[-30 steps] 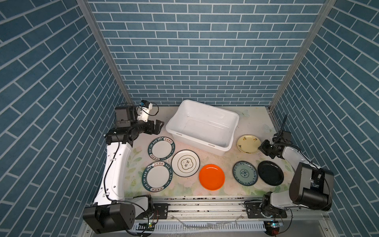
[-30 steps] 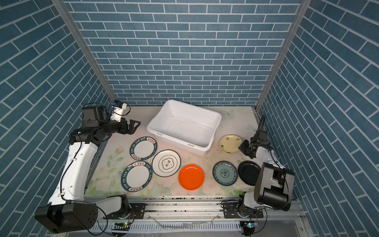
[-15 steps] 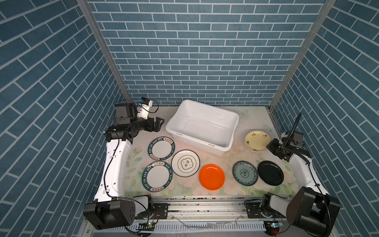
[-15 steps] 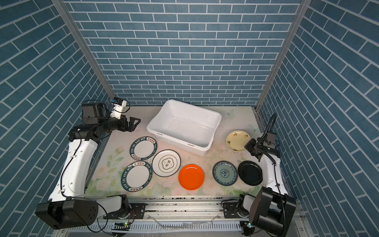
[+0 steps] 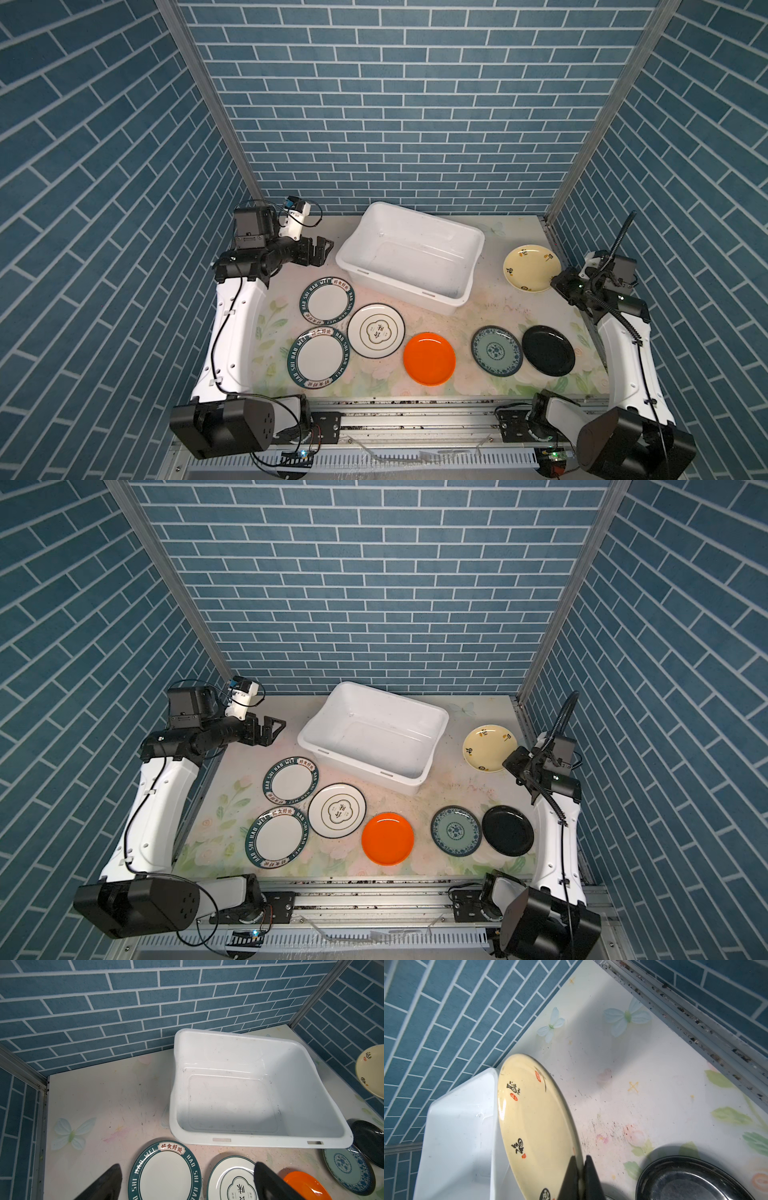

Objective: Place the plates into the plastic bin on the countertop
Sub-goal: 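Carry the cream plate with the right gripper over the white bin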

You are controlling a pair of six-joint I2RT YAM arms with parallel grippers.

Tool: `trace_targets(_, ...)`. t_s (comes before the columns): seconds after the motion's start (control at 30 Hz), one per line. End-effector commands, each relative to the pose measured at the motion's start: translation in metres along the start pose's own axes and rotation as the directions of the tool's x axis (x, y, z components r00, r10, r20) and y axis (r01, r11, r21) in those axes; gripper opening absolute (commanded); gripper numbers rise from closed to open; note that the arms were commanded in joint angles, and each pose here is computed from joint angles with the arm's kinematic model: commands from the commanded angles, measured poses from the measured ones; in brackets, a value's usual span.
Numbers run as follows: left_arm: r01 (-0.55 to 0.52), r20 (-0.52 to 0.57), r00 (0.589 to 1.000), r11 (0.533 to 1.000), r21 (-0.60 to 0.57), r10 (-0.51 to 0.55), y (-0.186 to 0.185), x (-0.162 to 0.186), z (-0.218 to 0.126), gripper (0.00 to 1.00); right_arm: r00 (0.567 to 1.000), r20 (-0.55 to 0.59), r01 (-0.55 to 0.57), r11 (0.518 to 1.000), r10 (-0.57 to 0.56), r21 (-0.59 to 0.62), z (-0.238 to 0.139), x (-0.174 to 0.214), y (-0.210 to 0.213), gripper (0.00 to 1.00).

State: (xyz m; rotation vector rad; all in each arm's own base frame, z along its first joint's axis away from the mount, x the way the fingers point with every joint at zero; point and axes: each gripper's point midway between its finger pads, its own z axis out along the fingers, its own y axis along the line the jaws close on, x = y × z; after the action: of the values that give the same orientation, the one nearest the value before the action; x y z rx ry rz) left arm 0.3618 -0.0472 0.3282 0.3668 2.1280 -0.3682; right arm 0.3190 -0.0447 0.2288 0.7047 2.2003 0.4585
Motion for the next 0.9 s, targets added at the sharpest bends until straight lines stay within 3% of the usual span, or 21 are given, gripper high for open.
trace_targets(0.0, -0.008, 0.006, 1.000, 1.000, 0.015, 0.008, -0.004, -0.005, -0.003, 1.00, 1.000, -0.003, -0.005, 0.998, 0.005, -0.067, -0.009, -0.011, 0.021, 0.00)
trace_targets(0.23, -0.001, 0.008, 1.000, 1.000, 0.019, 0.001, -0.005, -0.003, -0.004, 0.99, 0.995, -0.016, 0.100, 0.987, -0.103, -0.128, -0.005, -0.030, 0.077, 0.00)
trace_targets(0.43, 0.012, 0.019, 1.000, 1.000, 0.027, -0.013, -0.008, -0.006, -0.006, 1.00, 0.976, -0.049, 0.195, 0.953, -0.212, -0.231, 0.021, -0.024, 0.155, 0.00)
trace_targets(0.63, -0.005, 0.026, 1.000, 1.000, 0.025, 0.004, -0.011, -0.004, -0.010, 1.00, 0.945, -0.102, 0.262, 0.908, -0.310, -0.327, 0.066, 0.009, 0.231, 0.00)
trace_targets(0.87, -0.006, 0.042, 0.999, 0.999, 0.042, 0.004, -0.015, -0.006, -0.012, 1.00, 0.886, -0.183, 0.323, 0.849, -0.427, -0.417, 0.129, 0.076, 0.307, 0.00)
